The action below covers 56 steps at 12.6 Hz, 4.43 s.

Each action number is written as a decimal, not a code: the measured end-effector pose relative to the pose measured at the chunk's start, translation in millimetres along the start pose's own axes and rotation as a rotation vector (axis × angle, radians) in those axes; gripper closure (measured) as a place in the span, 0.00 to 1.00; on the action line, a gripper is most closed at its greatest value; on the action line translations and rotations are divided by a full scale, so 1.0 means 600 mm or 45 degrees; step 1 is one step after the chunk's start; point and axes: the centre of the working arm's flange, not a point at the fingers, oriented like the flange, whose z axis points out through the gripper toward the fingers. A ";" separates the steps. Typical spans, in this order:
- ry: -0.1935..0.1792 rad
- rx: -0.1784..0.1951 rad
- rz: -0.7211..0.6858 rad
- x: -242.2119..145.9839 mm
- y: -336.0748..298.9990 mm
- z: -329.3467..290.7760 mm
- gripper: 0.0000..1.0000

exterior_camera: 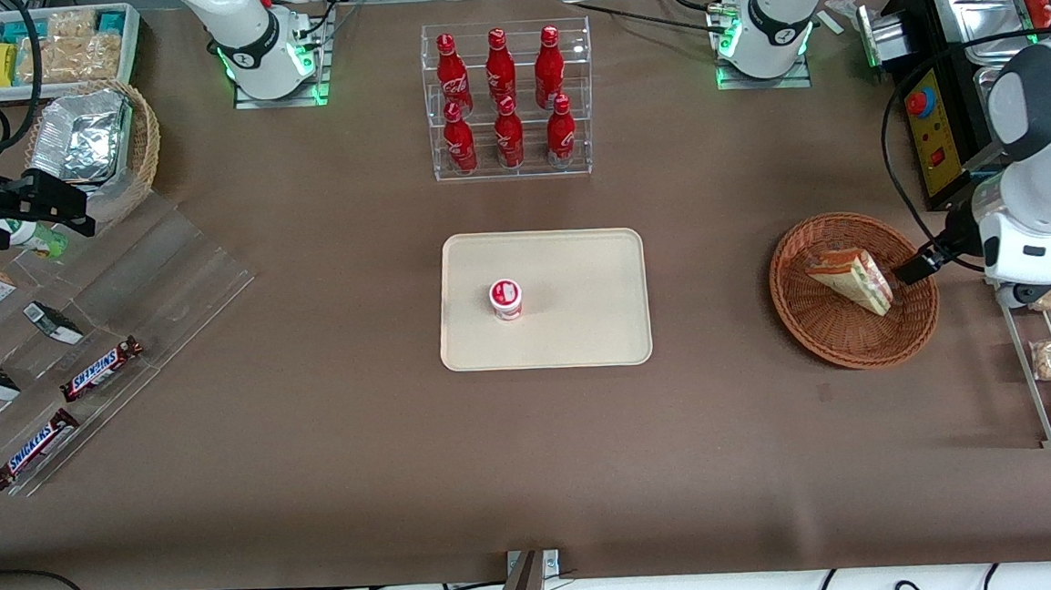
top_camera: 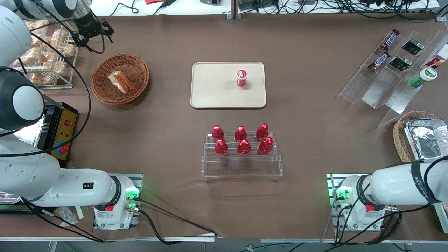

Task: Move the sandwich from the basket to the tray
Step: 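Move the left gripper over the wicker basket toward the wrapped sandwich, then lower the open left gripper around the wrapped sandwich and close it, then lift the sandwich out of the basket with the left gripper, then carry the sandwich with the left gripper over the cream tray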

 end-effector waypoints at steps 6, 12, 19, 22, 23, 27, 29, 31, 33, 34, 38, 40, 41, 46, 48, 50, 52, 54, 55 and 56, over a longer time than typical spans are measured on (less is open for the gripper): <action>0.071 -0.060 -0.138 -0.040 -0.017 0.115 0.00; 0.126 -0.106 -0.175 -0.058 -0.046 0.178 0.00; 0.135 -0.126 -0.278 -0.063 -0.039 0.220 0.00; 0.131 -0.125 -0.290 -0.062 -0.035 0.247 0.00; 0.127 -0.121 -0.291 -0.062 -0.034 0.256 0.00; 0.118 -0.116 -0.318 -0.061 -0.032 0.291 0.00; 0.115 -0.115 -0.331 -0.061 -0.032 0.295 0.00; 0.112 -0.114 -0.350 -0.062 -0.032 0.297 0.21; 0.106 -0.109 -0.352 -0.062 -0.033 0.303 0.44; 0.106 -0.108 -0.351 -0.062 -0.033 0.303 0.55; 0.109 -0.084 -0.317 -0.063 -0.031 0.298 0.70; 0.094 -0.059 -0.269 -0.055 -0.024 0.268 0.74; 0.082 -0.043 -0.229 -0.048 -0.016 0.238 0.75; 0.043 -0.011 -0.030 -0.041 0.087 0.041 0.78; 0.048 -0.030 0.048 -0.069 0.142 0.008 0.78; 0.049 -0.053 0.125 -0.102 0.192 -0.002 0.78; 0.052 -0.077 0.247 -0.144 0.241 -0.013 0.78; 0.058 -0.112 0.390 -0.201 0.300 -0.030 0.78; 0.056 -0.129 0.454 -0.232 0.331 -0.036 0.78; 0.050 -0.142 0.515 -0.265 0.361 -0.037 0.77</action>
